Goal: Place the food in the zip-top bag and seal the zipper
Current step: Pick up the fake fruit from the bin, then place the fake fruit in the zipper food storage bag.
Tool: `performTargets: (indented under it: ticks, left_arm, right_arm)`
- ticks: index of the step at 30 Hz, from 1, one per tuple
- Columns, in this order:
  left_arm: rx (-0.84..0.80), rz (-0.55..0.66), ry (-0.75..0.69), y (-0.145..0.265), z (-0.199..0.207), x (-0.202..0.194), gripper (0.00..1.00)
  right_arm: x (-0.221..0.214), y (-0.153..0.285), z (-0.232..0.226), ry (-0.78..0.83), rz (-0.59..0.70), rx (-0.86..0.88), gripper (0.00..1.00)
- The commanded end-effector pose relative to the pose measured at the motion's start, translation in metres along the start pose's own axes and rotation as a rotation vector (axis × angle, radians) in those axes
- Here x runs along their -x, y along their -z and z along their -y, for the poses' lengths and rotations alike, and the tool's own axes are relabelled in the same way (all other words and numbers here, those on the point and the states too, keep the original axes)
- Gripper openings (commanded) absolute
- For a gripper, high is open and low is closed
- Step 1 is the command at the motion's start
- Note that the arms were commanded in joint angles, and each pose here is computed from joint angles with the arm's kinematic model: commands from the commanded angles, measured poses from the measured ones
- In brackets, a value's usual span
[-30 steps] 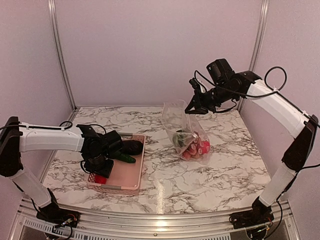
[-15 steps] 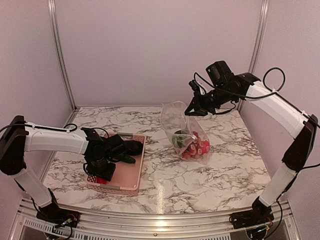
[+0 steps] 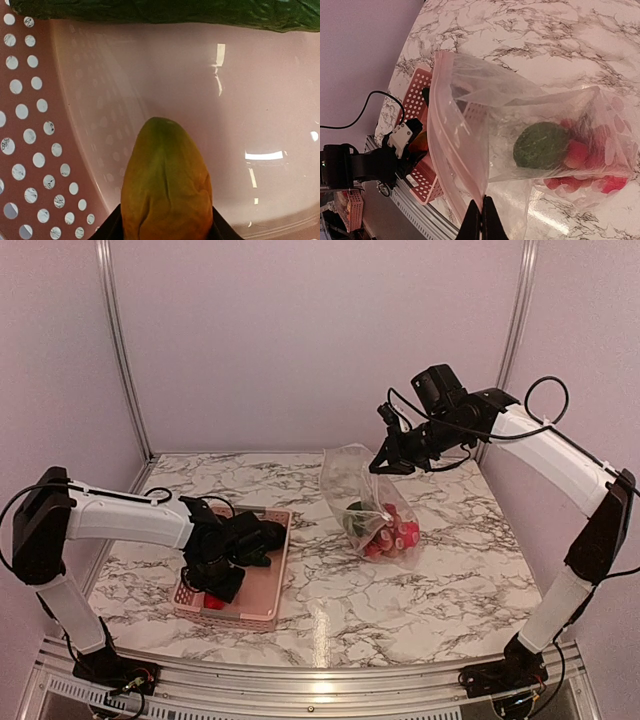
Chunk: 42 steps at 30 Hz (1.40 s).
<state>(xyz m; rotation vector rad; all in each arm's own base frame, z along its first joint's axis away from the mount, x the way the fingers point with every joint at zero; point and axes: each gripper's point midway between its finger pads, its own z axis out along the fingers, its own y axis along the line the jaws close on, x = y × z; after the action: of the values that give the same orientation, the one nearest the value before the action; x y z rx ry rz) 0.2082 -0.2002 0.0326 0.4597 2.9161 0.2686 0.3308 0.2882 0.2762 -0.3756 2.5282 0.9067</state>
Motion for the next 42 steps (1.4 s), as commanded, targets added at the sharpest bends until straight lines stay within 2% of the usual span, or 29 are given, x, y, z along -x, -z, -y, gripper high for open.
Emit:
performTargets:
  ticks: [1, 8, 14, 21, 28, 33, 42]
  left_arm:
    - [-0.029, 0.045, -0.034, 0.011, 0.012, 0.018, 0.44]
    - [-0.114, 0.169, -0.075, 0.054, 0.029, 0.059, 0.39]
    - [-0.208, 0.354, -0.145, 0.12, 0.044, 0.105, 0.34]
    - [-0.572, 0.71, -0.31, 0.254, 0.09, 0.134, 0.32]
    - [-0.744, 0.967, -0.21, 0.327, 0.096, 0.158, 0.3]
    - [-0.83, 1.095, -0.141, 0.349, 0.107, 0.179, 0.3]
    - [-0.831, 1.175, -0.1, 0.35, 0.13, 0.216, 0.31]
  right_arm:
    - [0.005, 0.012, -0.007, 0.005, 0.038, 0.013, 0.0]
    - [0.007, 0.01, -0.006, -0.001, 0.036, 0.01, 0.0]
    - [0.01, 0.009, -0.007, 0.002, 0.032, 0.008, 0.0]
    - [0.018, 0.009, -0.011, 0.006, 0.037, 0.011, 0.0]
    - [0.019, 0.009, -0.014, 0.002, 0.032, 0.022, 0.0]
    - [0.023, 0.015, -0.023, 0.008, 0.039, 0.034, 0.0]
    - [0.02, 0.026, -0.046, 0.011, 0.029, 0.057, 0.0]
